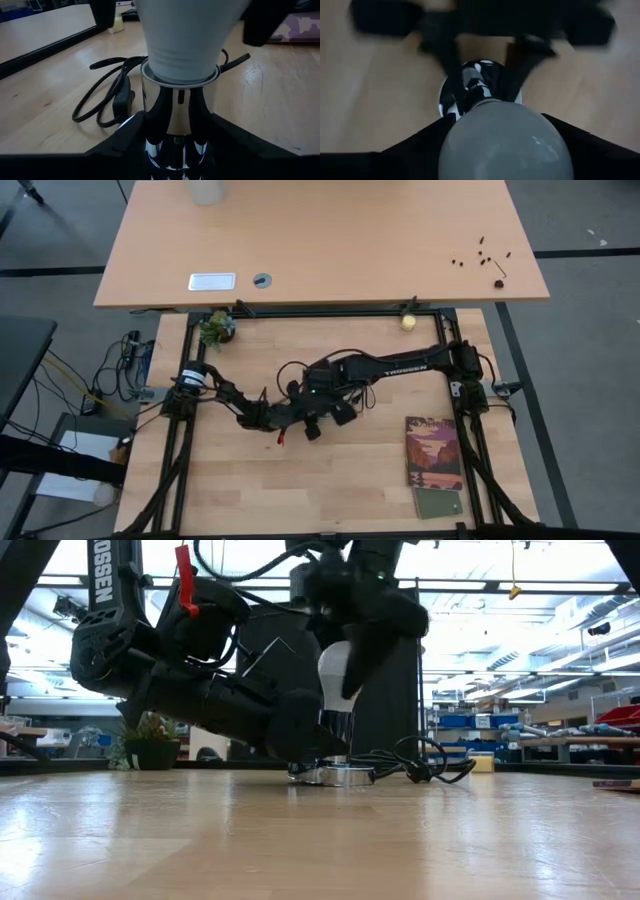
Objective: Screw lightbulb
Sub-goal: Remove the white lightbulb from the silver lamp
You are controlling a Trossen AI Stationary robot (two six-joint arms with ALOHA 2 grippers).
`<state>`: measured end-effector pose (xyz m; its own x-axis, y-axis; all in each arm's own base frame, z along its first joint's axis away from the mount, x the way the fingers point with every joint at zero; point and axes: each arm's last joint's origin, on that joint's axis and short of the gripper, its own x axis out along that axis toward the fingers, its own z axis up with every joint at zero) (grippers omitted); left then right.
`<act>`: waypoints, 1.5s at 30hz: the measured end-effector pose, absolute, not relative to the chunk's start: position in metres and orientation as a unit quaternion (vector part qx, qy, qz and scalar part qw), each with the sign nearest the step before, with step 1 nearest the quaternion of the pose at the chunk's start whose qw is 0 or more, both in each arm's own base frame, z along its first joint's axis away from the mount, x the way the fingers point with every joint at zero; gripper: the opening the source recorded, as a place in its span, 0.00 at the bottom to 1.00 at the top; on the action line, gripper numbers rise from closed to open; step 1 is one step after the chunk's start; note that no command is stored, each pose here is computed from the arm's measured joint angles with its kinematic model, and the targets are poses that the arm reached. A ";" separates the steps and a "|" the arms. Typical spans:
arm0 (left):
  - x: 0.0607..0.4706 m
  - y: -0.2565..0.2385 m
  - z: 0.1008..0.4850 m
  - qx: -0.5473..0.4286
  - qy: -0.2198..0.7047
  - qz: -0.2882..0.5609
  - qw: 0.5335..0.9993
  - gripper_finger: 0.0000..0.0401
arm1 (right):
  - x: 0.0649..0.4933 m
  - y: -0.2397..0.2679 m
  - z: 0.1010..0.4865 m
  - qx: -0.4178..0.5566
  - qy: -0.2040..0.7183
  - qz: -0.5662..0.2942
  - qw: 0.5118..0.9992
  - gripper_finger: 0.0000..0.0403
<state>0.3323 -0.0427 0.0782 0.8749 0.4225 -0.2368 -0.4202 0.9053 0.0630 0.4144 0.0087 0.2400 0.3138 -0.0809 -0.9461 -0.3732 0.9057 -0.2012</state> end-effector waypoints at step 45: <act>0.332 -0.043 0.078 0.003 0.125 0.219 0.968 0.47 | 0.412 0.033 0.238 0.138 0.511 -0.276 0.802 0.86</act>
<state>0.3321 -0.0425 0.0779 0.8733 0.4241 -0.2396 -0.4224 0.9043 0.0610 0.4125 0.0326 0.2377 0.3242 -0.3017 -0.8966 0.5847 0.8089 -0.0608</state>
